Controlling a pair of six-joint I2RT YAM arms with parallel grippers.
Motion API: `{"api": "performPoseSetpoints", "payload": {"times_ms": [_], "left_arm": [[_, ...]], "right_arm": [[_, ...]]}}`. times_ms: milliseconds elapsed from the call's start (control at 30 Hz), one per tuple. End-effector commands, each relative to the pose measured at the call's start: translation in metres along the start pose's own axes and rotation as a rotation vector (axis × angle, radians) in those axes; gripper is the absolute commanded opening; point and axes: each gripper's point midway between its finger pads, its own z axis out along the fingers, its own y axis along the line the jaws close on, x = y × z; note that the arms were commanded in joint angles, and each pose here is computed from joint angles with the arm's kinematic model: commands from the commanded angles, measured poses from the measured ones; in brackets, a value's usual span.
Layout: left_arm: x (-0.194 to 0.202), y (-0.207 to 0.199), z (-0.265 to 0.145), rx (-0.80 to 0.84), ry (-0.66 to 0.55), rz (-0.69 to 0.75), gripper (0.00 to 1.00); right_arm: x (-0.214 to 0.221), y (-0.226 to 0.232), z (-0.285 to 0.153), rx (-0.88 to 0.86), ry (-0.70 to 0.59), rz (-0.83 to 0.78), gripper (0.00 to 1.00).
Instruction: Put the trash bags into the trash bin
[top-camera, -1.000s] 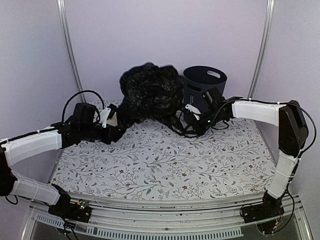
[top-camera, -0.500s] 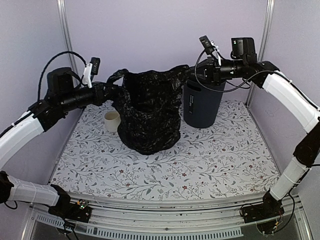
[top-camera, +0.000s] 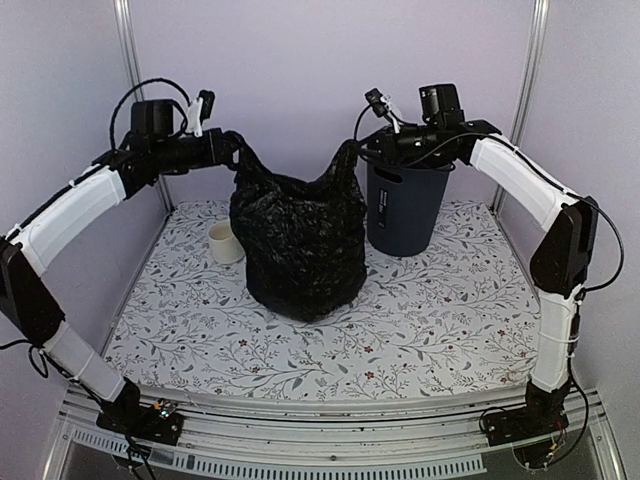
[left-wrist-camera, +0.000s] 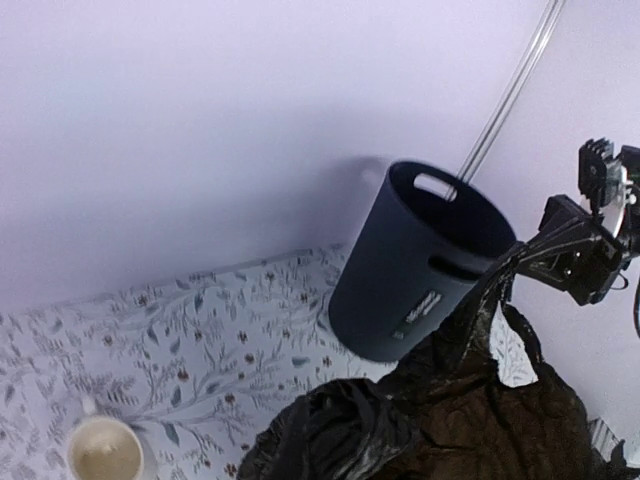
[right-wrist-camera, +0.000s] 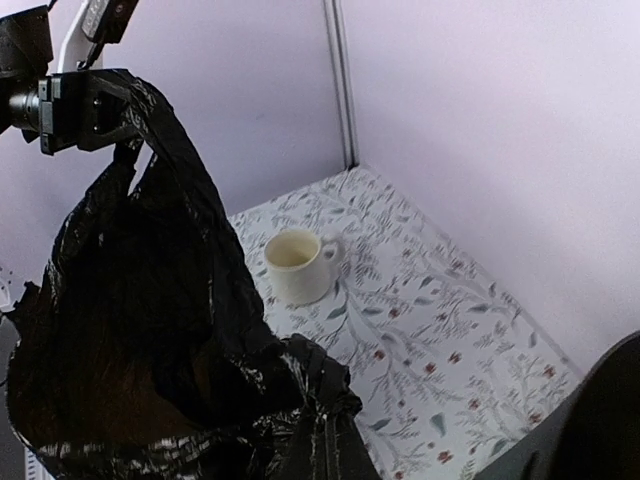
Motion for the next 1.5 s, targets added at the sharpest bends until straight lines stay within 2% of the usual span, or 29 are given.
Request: {"api": "performPoseSetpoints", "payload": {"times_ms": [0,100,200,267,333,367,400,433,467,500,567,633,700,767,900,1033,1233,1367,1467], "left_arm": [[-0.115,-0.050,-0.055,0.049,-0.250,0.207,0.00],[-0.152,-0.103,-0.102,0.078,-0.390,0.367,0.00],[-0.150,-0.157,-0.138,0.083,-0.493,0.533,0.00],[-0.137,-0.154,-0.143,0.039,-0.519,0.540,0.00],[-0.113,-0.126,-0.129,-0.064,-0.515,0.503,0.00],[-0.077,-0.097,-0.103,-0.143,-0.442,0.499,0.00],[-0.060,-0.079,-0.088,-0.192,-0.410,0.484,0.00],[-0.023,-0.050,-0.062,-0.250,-0.314,0.460,0.00],[0.022,-0.020,-0.037,-0.275,-0.190,0.411,0.00],[0.057,-0.002,-0.018,-0.257,-0.086,0.352,0.00],[0.115,0.009,0.002,-0.167,0.101,0.223,0.00],[0.138,-0.011,-0.002,-0.078,0.180,0.165,0.00],[0.129,-0.056,-0.026,0.044,0.137,0.201,0.00],[0.098,-0.089,-0.059,0.128,0.024,0.227,0.00],[0.045,-0.097,-0.108,0.106,-0.179,0.222,0.00],[0.029,-0.085,-0.113,0.037,-0.215,0.195,0.00],[0.037,-0.075,-0.087,0.049,-0.124,0.104,0.00],[0.053,-0.039,-0.058,0.013,-0.045,-0.008,0.00],[0.056,-0.007,-0.041,0.002,-0.029,-0.086,0.00]], "right_arm": [[-0.104,0.013,-0.058,0.118,-0.214,-0.265,0.02],[-0.162,0.050,-0.105,0.146,-0.352,-0.398,0.02],[-0.199,0.081,-0.140,0.175,-0.431,-0.497,0.02],[-0.193,0.081,-0.137,0.167,-0.410,-0.508,0.02],[-0.161,0.061,-0.108,0.163,-0.321,-0.464,0.02],[-0.126,0.041,-0.080,0.162,-0.244,-0.418,0.02],[-0.108,0.027,-0.068,0.194,-0.208,-0.395,0.02],[-0.079,0.004,-0.048,0.252,-0.161,-0.361,0.02],[-0.030,-0.017,-0.025,0.280,-0.067,-0.295,0.01],[0.005,-0.030,-0.011,0.290,0.005,-0.233,0.01],[0.066,-0.021,0.007,0.180,0.133,-0.112,0.02],[0.100,0.021,0.004,-0.016,0.175,-0.042,0.02],[0.104,0.078,-0.018,-0.225,0.143,-0.068,0.02],[0.085,0.121,-0.047,-0.302,0.099,-0.178,0.02],[0.032,0.153,-0.083,-0.365,0.029,-0.266,0.02],[-0.001,0.145,-0.088,-0.349,-0.043,-0.228,0.02],[-0.028,0.114,-0.079,-0.290,-0.093,-0.083,0.02],[-0.021,0.079,-0.054,-0.171,-0.073,-0.021,0.02],[0.005,0.033,-0.023,-0.044,-0.015,0.061,0.02]]}}
